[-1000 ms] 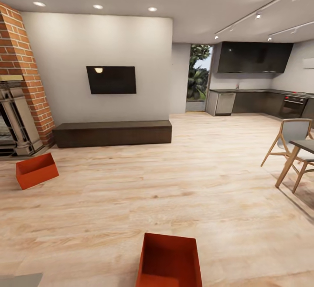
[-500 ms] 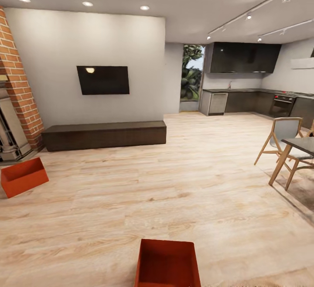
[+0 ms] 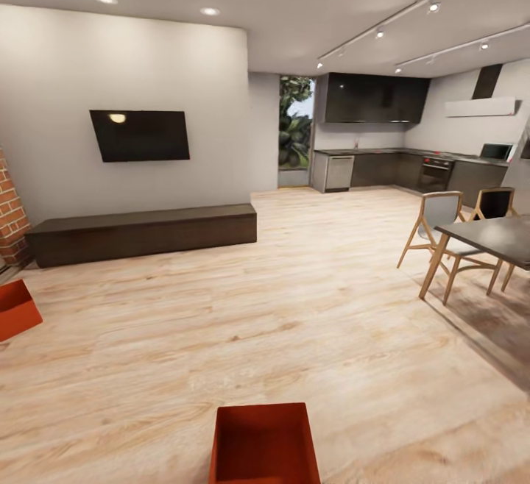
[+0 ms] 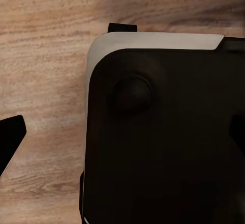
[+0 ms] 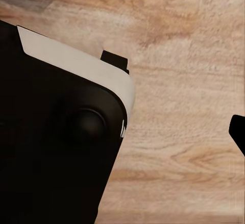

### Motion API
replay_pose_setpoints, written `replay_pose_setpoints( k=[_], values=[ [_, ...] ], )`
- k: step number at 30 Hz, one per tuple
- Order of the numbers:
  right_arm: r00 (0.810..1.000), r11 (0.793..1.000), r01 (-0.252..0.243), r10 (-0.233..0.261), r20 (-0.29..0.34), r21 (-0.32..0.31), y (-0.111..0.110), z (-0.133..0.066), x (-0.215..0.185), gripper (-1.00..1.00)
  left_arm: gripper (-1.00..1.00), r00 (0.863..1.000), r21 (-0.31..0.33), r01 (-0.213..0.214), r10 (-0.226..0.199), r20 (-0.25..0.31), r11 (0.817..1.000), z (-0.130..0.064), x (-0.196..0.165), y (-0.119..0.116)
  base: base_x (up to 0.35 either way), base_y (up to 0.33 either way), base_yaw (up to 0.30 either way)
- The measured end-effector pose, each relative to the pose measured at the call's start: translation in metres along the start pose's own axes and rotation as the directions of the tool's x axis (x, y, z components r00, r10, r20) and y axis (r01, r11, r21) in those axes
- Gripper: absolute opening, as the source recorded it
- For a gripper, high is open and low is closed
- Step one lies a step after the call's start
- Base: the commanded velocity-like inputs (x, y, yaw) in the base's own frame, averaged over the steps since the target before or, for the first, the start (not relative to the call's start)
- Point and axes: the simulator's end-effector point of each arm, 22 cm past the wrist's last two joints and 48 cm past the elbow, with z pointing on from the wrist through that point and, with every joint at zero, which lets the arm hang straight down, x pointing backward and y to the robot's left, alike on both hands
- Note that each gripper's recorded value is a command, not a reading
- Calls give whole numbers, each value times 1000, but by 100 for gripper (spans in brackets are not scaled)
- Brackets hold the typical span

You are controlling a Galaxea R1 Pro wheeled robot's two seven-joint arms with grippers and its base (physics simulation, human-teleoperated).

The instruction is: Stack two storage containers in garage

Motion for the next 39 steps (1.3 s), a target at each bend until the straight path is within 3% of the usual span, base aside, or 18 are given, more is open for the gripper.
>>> replay_pose_setpoints(
  k=[13,26,39],
  values=[
    [1000,1000,0,0,0,0,0,0,0,100,100,1000,0,0,0,0,1000,0,0,0,0,0,-11],
    [1000,1000,4,-4,0,1,-1,0,0,100,100,1000,0,0,0,0,1000,0,0,0,0,0,218],
    [1000,1000,1,-1,-1,1,-1,0,0,100,100,1000,0,-1,1,0,1000,0,0,0,104,0,13]
  ],
)
